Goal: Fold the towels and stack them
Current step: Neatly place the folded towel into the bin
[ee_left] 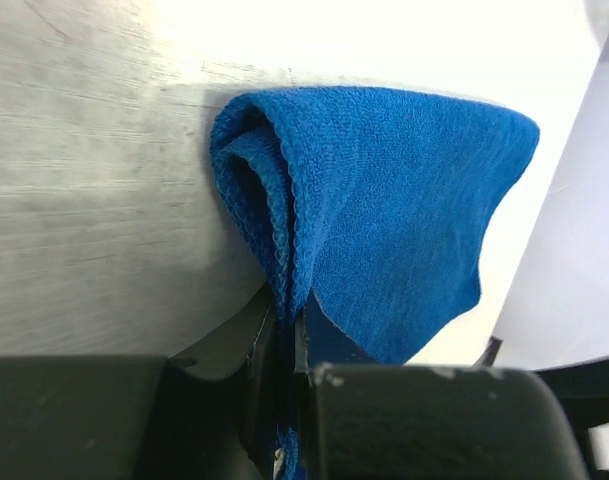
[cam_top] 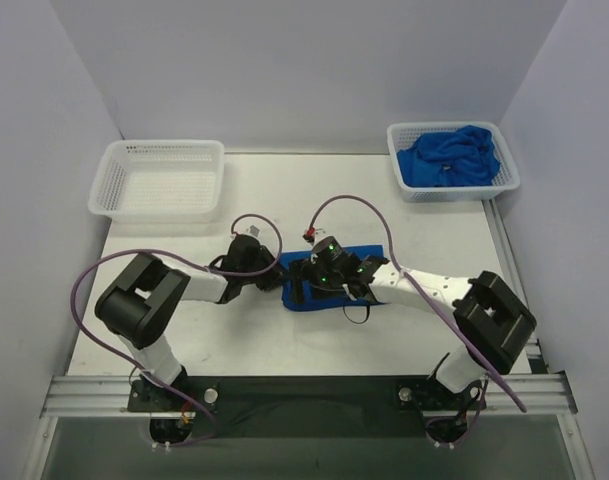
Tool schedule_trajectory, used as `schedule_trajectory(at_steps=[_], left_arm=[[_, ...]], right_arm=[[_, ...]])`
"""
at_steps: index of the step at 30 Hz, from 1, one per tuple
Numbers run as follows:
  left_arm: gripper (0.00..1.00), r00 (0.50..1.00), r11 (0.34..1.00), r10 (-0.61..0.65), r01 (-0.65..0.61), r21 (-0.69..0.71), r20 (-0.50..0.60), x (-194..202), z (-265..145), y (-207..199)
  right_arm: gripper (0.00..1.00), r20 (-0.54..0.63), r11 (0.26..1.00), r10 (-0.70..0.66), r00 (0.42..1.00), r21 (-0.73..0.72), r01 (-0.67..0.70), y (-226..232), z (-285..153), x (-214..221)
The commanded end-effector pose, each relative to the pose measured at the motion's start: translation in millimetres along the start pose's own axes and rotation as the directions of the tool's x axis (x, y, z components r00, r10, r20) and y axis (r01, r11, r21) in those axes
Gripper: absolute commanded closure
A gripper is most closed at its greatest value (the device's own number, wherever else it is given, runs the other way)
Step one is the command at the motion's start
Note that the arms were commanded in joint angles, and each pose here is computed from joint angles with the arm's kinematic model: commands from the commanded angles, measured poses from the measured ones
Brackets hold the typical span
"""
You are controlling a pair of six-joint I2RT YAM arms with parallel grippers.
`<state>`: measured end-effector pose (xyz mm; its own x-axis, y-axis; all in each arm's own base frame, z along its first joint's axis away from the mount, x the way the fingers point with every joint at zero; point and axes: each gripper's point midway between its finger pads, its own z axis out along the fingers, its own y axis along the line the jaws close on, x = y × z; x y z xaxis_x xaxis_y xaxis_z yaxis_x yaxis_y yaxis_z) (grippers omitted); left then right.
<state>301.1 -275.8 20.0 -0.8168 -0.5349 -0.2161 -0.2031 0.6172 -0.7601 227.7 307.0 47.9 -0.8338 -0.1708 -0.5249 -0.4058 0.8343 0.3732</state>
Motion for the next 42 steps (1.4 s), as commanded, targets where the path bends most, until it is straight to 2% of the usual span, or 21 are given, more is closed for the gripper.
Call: schedule_trajectory(at_steps=[1,4,6,8,16,19,22,23,24,26,31,33,38,42], left_arm=[[0.99,0.991,0.980,0.114,-0.123,-0.155,-0.068,5,-15,45],[1.00,0.969,0.951,0.230,-0.243,-0.190,-0.087,-10,-22,39],[1.00,0.955,0.936,0.289,-0.297,-0.187,-0.069,-29,-25,24],[1.00,0.937,0.906,0.333,-0.349,-0.238,-0.105,-35,-35,31],[1.00,0.897,0.866,0.430,-0.441,-0.235,-0.098,-98,-54,-10],[1.00,0.870,0.842,0.484,-0.491,-0.221,-0.089,-121,-53,-28],[1.00,0.885,0.875,0.455,-0.465,-0.135,-0.100,-137,-46,-39],[1.00,0.888,0.882,0.455,-0.459,-0.103,-0.063,-157,-49,-53],[1.00,0.888,0.888,0.454,-0.457,-0.044,-0.074,-158,-50,-62],[1.00,0.879,0.879,0.476,-0.476,-0.031,-0.026,-184,-53,-80],[1.00,0.844,0.832,0.536,-0.524,-0.182,0.018,-240,-70,-82],[1.00,0.844,0.834,0.533,-0.514,-0.199,0.056,-264,-84,-87],[1.00,0.841,0.820,0.539,-0.510,-0.260,0.049,-301,-104,-76],[1.00,0.860,0.820,0.508,-0.469,-0.328,0.041,-327,-129,-53]], right_arm=[[0.17,0.077,0.993,-0.050,0.996,0.108,0.041,-11,-41,-21],[0.15,0.118,0.977,-0.085,0.989,0.205,0.059,-32,-78,-21],[0.14,0.100,0.962,-0.100,0.990,0.265,0.071,-47,-96,-11],[0.14,0.106,0.945,-0.110,0.988,0.319,0.071,-63,-119,-5],[0.14,0.102,0.931,-0.162,0.981,0.347,0.118,-83,-169,18],[0.14,0.100,0.930,-0.185,0.978,0.340,0.141,-86,-177,25],[0.14,0.108,0.932,-0.210,0.972,0.324,0.165,-89,-183,31],[0.14,0.118,0.934,-0.207,0.971,0.321,0.161,-88,-184,31],[0.13,0.121,0.934,-0.216,0.969,0.314,0.169,-88,-186,30],[0.13,0.121,0.934,-0.230,0.966,0.307,0.184,-85,-188,27],[0.13,0.089,0.919,-0.245,0.965,0.340,0.202,-88,-183,21],[0.13,0.079,0.913,-0.247,0.966,0.353,0.205,-88,-181,15],[0.13,0.018,0.897,-0.226,0.974,0.394,0.201,-93,-167,10],[0.13,0.026,0.889,-0.218,0.976,0.418,0.187,-92,-166,-2]])
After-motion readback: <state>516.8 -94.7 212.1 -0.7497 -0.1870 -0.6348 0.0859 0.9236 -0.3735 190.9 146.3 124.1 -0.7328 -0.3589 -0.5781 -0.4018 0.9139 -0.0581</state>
